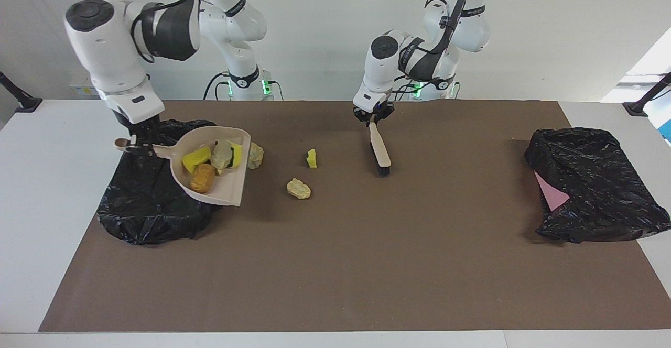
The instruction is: Sweep and dump trash in bin
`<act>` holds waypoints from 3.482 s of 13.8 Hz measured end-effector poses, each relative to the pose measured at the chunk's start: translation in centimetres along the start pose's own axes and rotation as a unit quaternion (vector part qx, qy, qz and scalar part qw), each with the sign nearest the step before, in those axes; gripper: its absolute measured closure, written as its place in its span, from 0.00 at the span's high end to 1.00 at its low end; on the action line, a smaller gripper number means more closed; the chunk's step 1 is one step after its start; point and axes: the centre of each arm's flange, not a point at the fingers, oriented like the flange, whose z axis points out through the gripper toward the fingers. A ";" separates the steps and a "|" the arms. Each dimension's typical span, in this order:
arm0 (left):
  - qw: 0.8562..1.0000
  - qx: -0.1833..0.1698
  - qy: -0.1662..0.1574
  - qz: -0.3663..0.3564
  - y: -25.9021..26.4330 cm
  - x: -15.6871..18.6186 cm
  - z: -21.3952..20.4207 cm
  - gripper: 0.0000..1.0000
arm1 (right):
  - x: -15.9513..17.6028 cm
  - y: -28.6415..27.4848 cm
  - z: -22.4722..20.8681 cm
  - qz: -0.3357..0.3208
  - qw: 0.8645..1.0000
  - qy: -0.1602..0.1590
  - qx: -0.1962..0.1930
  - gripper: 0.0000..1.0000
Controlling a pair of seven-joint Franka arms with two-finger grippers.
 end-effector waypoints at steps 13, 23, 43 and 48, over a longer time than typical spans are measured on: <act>0.999 -0.042 0.028 -0.014 -4.7 10.6 -5.7 1.00 | -5.0 -6.3 3.5 -0.205 0.962 -0.174 -0.048 0.33; 0.996 -0.063 0.062 -0.022 -13.3 24.1 -15.4 1.00 | -3.8 -9.0 2.7 -0.264 0.921 -0.283 -0.042 0.33; 0.996 -0.024 0.032 0.079 -30.1 24.4 -27.8 1.00 | 0.9 -10.2 -6.0 -0.105 0.884 -0.455 0.000 0.33; 0.996 -0.025 0.037 0.080 -30.1 24.1 -28.3 1.00 | 1.9 -7.3 -7.7 -0.049 0.909 -0.412 -0.043 0.33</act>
